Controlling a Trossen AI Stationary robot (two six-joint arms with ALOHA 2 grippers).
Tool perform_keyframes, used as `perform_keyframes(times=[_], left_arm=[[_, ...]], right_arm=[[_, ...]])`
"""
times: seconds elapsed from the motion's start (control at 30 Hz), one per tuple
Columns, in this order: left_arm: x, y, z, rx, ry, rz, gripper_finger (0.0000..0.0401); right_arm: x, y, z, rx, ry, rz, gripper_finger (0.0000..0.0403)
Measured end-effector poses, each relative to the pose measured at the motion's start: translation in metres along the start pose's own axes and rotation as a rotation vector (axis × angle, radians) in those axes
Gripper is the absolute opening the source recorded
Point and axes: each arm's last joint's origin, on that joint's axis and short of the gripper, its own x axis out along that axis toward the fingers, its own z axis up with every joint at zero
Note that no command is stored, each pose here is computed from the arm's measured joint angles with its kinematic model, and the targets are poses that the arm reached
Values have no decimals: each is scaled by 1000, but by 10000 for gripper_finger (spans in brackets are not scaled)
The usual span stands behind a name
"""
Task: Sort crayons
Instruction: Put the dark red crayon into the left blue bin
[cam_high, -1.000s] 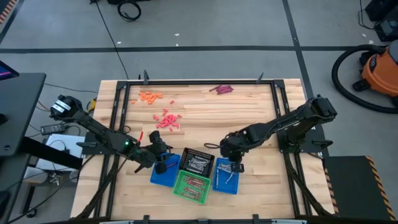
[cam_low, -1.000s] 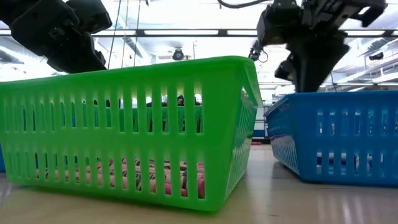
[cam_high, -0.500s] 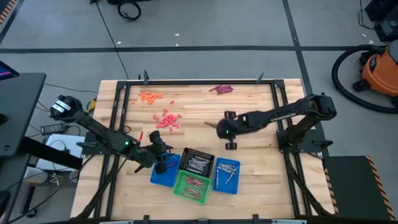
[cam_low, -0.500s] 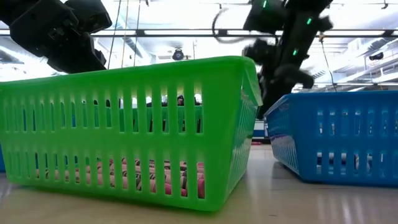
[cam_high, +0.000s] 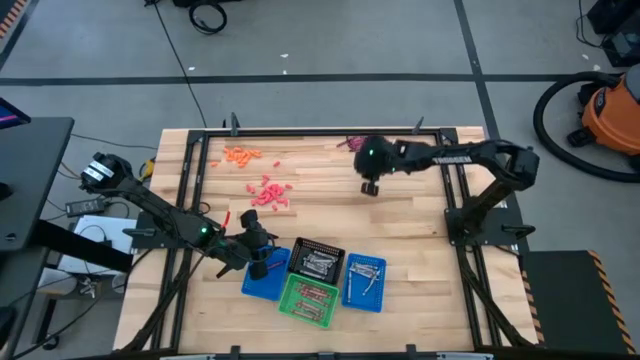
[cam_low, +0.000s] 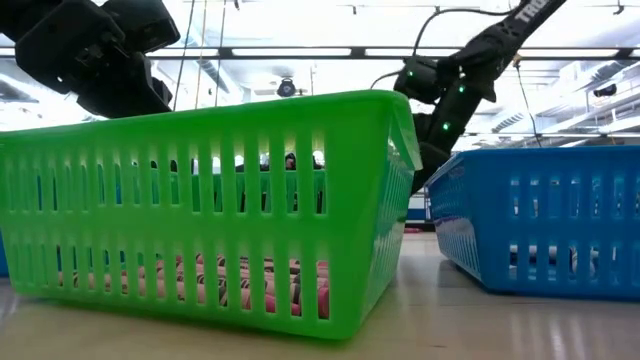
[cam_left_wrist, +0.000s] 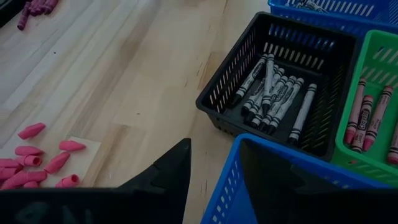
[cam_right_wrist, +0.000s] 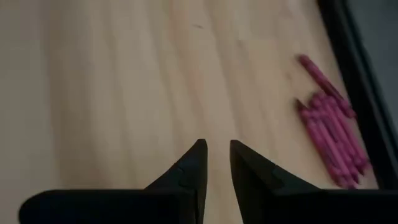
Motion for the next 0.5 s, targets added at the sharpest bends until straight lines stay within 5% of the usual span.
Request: perform_keyframes(times=[0.3, 0.5], left_arm=[[0, 0, 0, 52, -9, 16, 149], [1, 2, 1, 46, -11, 29, 149]], right_arm=[[6, -50, -17, 104, -1, -11, 121], [33, -74, -5, 102, 29, -21, 131]])
